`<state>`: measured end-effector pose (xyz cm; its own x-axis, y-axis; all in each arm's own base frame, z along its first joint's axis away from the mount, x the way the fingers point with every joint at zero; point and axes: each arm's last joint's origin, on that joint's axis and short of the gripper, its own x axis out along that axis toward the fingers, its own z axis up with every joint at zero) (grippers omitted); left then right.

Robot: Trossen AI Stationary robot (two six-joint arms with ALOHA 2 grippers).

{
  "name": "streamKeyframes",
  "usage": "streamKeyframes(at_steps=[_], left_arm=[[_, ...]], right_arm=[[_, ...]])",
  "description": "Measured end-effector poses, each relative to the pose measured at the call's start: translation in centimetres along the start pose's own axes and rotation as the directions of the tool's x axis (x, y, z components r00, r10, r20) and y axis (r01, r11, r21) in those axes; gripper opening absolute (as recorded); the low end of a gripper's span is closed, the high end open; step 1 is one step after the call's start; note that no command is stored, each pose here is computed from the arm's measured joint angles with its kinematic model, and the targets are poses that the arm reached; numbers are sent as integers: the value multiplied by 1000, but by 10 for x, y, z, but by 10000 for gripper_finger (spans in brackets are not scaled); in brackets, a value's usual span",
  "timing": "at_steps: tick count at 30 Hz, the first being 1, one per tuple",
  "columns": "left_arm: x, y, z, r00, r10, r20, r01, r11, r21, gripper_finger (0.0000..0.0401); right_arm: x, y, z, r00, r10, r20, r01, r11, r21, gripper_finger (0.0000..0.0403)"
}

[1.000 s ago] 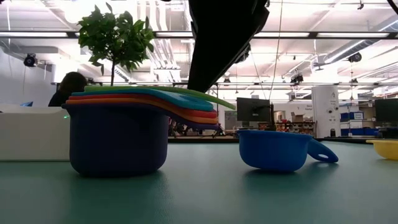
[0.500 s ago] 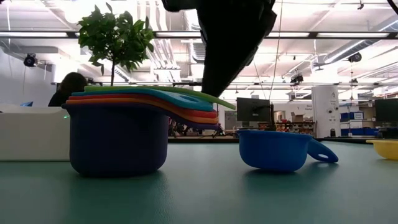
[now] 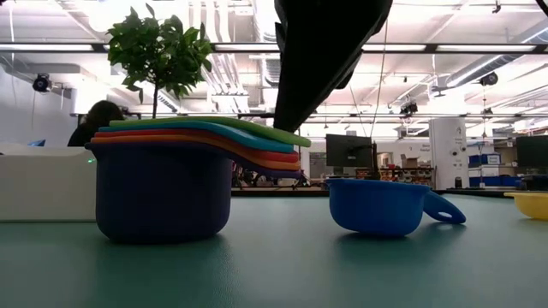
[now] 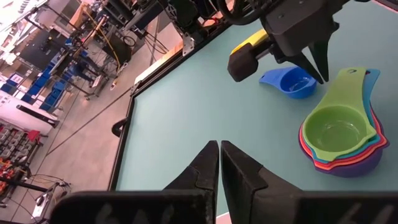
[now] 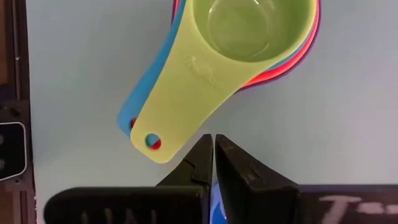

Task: Nest measuring cups in basket
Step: Stack the green measuring cup in the top of the purple measuring cup, then stack the blue measuring cup in the top of the purple measuring cup

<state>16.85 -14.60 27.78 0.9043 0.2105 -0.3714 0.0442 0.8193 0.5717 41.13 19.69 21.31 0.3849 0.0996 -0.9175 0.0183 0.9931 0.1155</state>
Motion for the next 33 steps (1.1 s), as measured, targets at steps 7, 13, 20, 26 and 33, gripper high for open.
streamKeyframes(at_steps=[7,13,20,26,33], left_arm=[[0,0,0,1000,0,0,0,1000,0,0],[0,0,0,1000,0,0,0,1000,0,0],[0,0,0,1000,0,0,0,1000,0,0],[0,0,0,1000,0,0,0,1000,0,0],[0,0,0,1000,0,0,0,1000,0,0]], right_arm=[[0,3,3,999,25,34,-26,999,24,9],[0,2,1,1000,20,18,-20,1000,5,9],[-15,-3,-6,998,-23,-62,25,999,40,9],[-20,-7,-19,981,-82,-178,95,993,67,10],[-18,8,-30,976,-42,-213,49,998,25,44]])
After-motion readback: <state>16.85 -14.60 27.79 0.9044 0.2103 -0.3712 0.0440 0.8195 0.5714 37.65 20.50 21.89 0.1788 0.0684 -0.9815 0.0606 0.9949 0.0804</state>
